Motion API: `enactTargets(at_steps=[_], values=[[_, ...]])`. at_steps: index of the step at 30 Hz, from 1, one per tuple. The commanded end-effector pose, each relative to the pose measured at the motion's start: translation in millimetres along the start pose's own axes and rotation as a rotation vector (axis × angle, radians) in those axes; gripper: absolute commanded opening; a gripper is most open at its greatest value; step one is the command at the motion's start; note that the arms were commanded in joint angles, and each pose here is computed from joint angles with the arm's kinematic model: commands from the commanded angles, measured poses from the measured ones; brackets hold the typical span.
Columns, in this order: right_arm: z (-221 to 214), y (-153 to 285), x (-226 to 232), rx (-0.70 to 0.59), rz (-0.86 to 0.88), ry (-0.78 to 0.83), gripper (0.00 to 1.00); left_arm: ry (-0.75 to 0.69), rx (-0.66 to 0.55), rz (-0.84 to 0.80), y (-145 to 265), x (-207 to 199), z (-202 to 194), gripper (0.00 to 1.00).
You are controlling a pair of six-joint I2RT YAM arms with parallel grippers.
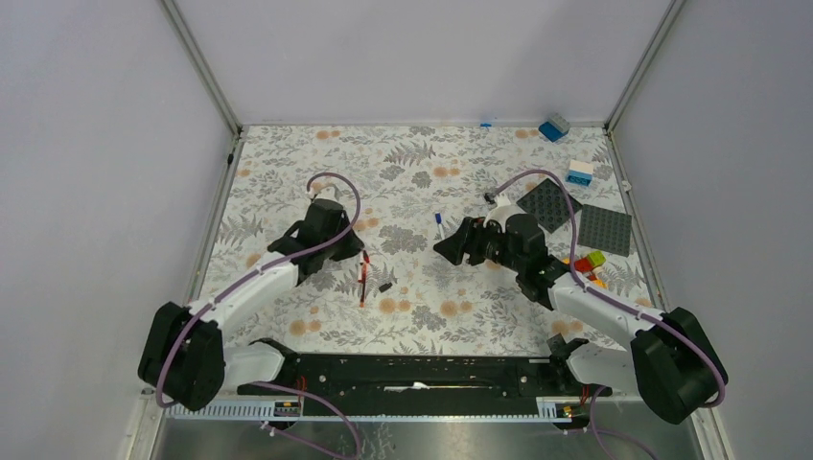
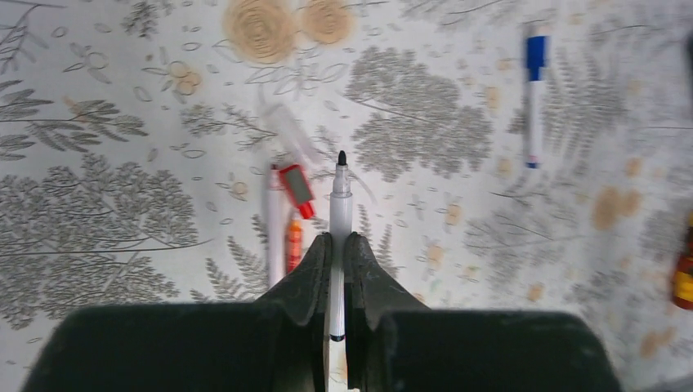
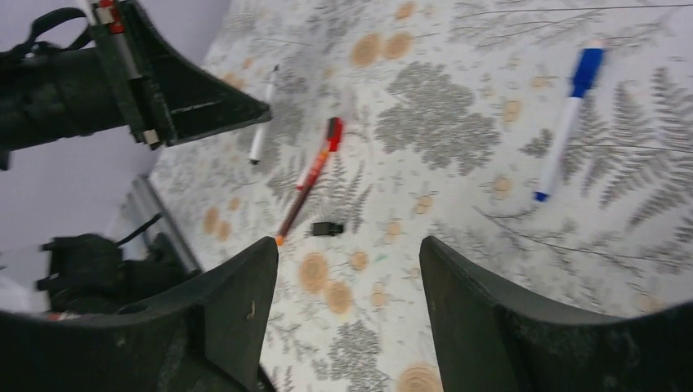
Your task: Insert the pens into the pen caps
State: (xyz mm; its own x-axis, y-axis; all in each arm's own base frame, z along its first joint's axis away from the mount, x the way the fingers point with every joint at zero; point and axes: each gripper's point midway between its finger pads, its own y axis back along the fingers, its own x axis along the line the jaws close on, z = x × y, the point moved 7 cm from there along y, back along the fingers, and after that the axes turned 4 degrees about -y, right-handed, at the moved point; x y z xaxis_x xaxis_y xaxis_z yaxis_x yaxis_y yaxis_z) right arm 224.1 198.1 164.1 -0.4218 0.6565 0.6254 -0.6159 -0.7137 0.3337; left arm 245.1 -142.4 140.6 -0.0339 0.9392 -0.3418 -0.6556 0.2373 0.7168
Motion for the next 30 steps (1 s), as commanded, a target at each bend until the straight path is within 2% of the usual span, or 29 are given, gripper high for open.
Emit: enactTargets(at_steps=[1,7,15,30], values=[[21.9,11.5,48.4,-0.067,0.315,-0.072,0.71,0.054,-0.102,-0.228,24.1,-26.5,17.2,0.0],[33.1,18.1,65.8,-0.108,0.41,-0.15,0.71,0.12,-0.186,-0.416,52.0,-43.4,25.2,0.0],[36.2,19.7,75.3,-0.114,0.475,-0.17,0.7,0.217,-0.27,-0.648,80.0,-63.8,26.7,0.0],[26.6,15.8,82.7,-0.07,0.509,-0.173,0.62,0.317,-0.301,-0.957,95.8,-108.1,-2.2,0.0]])
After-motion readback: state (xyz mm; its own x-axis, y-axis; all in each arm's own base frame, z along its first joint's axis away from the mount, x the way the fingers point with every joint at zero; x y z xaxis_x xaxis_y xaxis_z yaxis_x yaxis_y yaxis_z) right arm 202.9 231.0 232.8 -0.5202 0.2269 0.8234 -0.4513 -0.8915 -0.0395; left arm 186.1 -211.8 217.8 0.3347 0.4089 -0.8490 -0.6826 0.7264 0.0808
